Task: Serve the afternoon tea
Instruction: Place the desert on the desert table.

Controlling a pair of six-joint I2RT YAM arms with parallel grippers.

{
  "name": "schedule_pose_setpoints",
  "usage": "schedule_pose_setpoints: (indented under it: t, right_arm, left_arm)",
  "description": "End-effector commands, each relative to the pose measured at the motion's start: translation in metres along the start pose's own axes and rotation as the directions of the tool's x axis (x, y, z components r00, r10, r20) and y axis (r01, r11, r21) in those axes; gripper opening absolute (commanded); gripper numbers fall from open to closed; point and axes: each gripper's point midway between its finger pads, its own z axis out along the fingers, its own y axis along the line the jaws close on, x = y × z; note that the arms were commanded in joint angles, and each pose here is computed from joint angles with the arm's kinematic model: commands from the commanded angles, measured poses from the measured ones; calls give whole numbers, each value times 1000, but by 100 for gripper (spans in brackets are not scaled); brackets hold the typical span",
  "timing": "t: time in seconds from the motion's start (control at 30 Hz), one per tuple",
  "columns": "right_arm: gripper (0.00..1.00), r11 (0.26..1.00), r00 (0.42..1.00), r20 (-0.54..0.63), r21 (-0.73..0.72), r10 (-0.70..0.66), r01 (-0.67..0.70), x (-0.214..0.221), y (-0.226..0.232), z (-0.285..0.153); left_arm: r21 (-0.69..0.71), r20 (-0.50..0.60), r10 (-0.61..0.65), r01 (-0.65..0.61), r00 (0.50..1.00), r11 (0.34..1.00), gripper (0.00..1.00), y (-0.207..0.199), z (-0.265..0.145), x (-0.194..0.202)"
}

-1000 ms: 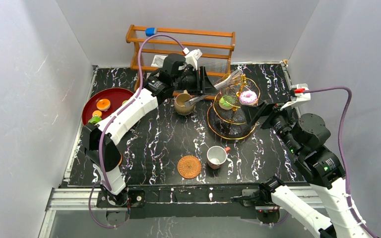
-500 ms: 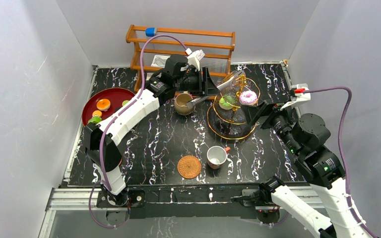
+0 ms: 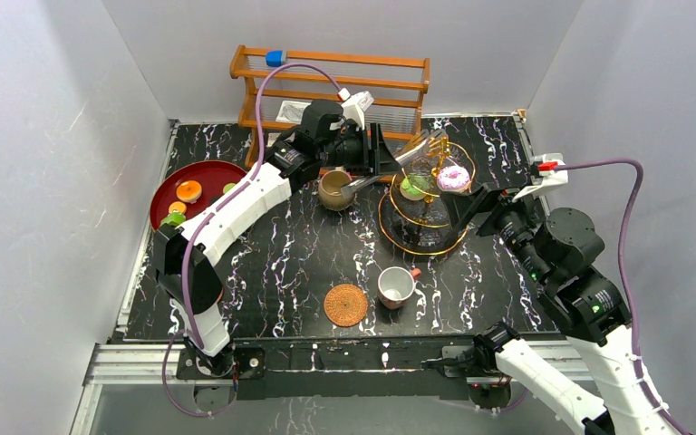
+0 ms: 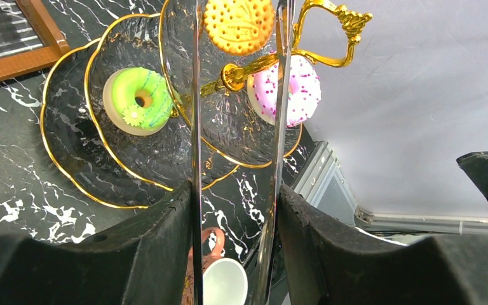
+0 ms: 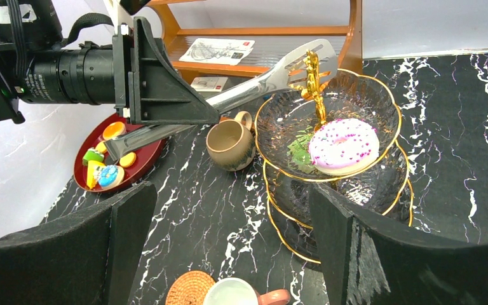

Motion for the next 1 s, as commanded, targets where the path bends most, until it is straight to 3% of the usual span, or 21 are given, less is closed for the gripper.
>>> schedule_pose_setpoints:
  t: [0.0, 0.53, 0.97]
  right_arm:
    - [99, 1000, 996, 91, -28, 6, -3, -27, 8, -6]
    - [99, 1000, 996, 92, -23, 6, -4, -27, 7, -7]
    - [99, 1000, 996, 91, -22, 5, -3, -28, 7, -9]
  left_arm:
    - [33, 63, 53, -55, 997, 998, 47, -21, -12, -21]
    - [-9, 95, 95, -94, 991, 995, 47, -22, -23, -30]
    - [-269, 164, 179, -130, 970, 954, 44, 14, -61, -39]
